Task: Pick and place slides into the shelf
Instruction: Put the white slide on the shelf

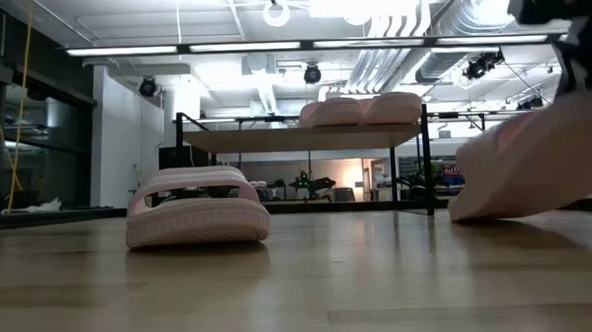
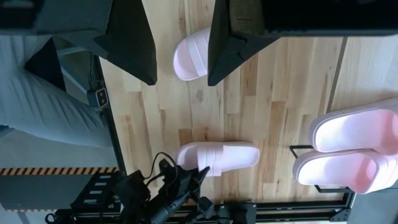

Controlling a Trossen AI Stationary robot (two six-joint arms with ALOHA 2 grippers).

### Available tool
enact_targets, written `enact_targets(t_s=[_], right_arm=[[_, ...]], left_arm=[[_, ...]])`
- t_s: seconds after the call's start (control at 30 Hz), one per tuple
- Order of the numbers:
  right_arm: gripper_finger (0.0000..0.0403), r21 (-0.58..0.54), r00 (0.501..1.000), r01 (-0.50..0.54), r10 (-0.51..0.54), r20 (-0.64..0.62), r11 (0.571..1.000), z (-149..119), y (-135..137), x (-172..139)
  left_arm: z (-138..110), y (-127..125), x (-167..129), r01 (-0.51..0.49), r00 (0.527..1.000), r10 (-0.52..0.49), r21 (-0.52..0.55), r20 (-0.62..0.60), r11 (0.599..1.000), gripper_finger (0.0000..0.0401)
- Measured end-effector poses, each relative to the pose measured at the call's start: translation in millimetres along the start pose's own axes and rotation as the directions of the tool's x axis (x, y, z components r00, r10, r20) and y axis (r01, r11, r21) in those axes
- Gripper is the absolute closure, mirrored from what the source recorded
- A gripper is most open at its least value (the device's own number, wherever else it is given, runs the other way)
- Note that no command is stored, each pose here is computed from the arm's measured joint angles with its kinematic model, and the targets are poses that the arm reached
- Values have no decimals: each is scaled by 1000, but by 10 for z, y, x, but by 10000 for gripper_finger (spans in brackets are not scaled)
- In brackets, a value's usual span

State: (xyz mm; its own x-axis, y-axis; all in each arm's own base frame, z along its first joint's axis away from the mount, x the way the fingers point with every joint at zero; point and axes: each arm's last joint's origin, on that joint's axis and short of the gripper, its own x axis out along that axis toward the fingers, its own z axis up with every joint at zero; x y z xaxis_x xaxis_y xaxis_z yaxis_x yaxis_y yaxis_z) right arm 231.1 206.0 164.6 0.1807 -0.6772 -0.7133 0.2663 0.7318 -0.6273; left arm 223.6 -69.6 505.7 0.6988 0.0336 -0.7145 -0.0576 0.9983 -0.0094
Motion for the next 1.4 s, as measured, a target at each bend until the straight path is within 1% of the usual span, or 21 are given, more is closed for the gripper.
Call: enact_targets(t_s=[0.1,0.23,0.53,0.93,1.4], right_arm=[[402,-14,1000,-5,5,26,1000,36,-47,-60],[402,-41,998,13,-11,55,999,106,-97,-159],[403,-38,990,58,-53,132,998,258,-220,-360],[403,-37,987,91,-86,134,995,456,-346,-325],[403,-51,965,95,-79,249,994,769,-510,-536]], left_arm=[[0,0,0,0,1000,0,0,0,1000,275],[0,0,0,0,1000,0,0,0,1000,274],[1,3,0,-8,1000,8,-1,2,1000,274],[1,2,0,-9,1000,9,0,3,1000,274],[1,3,0,-9,1000,9,-1,3,1000,275]])
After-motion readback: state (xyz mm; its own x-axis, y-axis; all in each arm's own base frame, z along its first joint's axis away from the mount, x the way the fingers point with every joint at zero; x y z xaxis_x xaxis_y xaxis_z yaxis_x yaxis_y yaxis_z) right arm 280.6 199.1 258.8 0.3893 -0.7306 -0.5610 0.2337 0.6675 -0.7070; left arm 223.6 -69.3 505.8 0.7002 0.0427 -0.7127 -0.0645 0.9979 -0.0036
